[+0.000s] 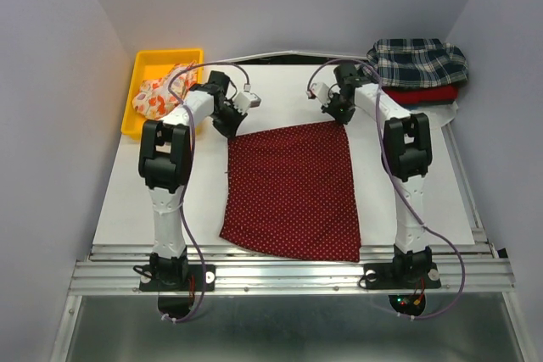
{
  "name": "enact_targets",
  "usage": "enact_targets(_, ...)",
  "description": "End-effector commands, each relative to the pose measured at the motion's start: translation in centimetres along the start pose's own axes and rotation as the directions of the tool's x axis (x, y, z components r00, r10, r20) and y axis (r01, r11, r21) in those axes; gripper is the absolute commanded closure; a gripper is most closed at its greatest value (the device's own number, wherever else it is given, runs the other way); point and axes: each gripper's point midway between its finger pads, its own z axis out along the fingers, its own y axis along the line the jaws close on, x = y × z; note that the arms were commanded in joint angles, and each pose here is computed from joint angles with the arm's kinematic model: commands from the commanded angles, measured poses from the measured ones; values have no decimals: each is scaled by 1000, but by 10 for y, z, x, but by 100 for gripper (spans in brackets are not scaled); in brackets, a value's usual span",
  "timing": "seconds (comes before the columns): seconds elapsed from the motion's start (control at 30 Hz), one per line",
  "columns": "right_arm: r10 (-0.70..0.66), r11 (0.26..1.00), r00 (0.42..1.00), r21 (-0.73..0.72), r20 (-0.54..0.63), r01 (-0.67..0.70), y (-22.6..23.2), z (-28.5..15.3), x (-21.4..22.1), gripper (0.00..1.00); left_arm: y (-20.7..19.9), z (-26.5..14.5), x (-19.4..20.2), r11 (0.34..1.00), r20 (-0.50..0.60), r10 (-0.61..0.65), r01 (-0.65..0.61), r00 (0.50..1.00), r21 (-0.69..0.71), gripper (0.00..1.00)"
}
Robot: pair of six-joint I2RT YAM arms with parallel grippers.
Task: Fold and stack the skirts
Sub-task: Fold the skirt
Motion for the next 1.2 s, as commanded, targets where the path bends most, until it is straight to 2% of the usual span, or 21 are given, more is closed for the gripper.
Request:
enact_targets(0.0, 50, 976, 996, 209, 71, -63, -63, -19, -24, 99, 30, -38, -43, 995, 106, 28, -18, 994, -95, 100)
enact_targets(0.17, 59, 936, 982, 332, 179, -117, -105, -66, -58, 99, 55, -93, -89, 971, 218, 97, -44, 971, -235, 100)
enact_targets(0.27, 26, 902, 962, 409, 270, -140, -125, -112, -84, 99, 60, -120, -105, 949, 266, 153, -66, 952, -309, 100)
enact_targets(0.4, -6, 887, 955, 443, 296, -132, -126, -144, -91, 99, 56, -153, -117, 921, 318, 223, -92, 922, -379, 100)
enact_targets(0.47, -15, 892, 950, 434, 312, -129, -117, -162, -92, 99, 50, -151, -110, 922, 307, 237, -114, 922, -369, 100)
enact_targets(0.53, 3, 927, 954, 357, 299, -115, -94, -154, -82, 99, 45, -161, -106, 912, 298, 270, -145, 916, -383, 100)
enact_targets(0.57, -8, 936, 952, 337, 307, -101, -79, -164, -85, 99, 40, -154, -96, 917, 282, 272, -159, 920, -365, 100)
enact_targets(0.6, 14, 954, 962, 285, 274, -95, -62, -150, -71, 99, 32, -155, -86, 913, 267, 294, -187, 918, -362, 100)
enact_targets(0.63, -7, 953, 955, 292, 297, -84, -57, -163, -80, 99, 30, -167, -91, 901, 280, 322, -202, 904, -383, 100)
enact_targets(0.7, -1, 971, 959, 230, 283, -67, -20, -160, -70, 99, 16, -156, -72, 906, 260, 339, -240, 904, -349, 100)
enact_targets(0.73, 14, 983, 969, 172, 245, -58, 7, -141, -58, 99, 5, -156, -60, 900, 253, 367, -273, 895, -339, 100)
enact_targets(0.77, 6, 979, 962, 196, 274, -62, 5, -157, -63, 99, 0, -157, -54, 895, 245, 381, -289, 891, -340, 100)
enact_targets(0.9, 31, 995, 973, 83, 231, -51, 78, -138, -41, 99, -24, -148, -17, 874, 213, 442, -365, 871, -322, 100)
enact_targets(0.93, 42, 995, 970, 80, 240, -63, 87, -142, -40, 99, -34, -141, 1, 877, 201, 442, -374, 874, -303, 100)
enact_targets(1.03, 61, 996, 978, 45, 201, -71, 115, -121, -24, 99, -48, -127, 18, 873, 196, 458, -397, 867, -284, 100)
enact_targets(1.17, 112, 993, 980, 16, 163, -116, 132, -94, -6, 99, -66, -84, 56, 890, 137, 425, -386, 895, -243, 100)
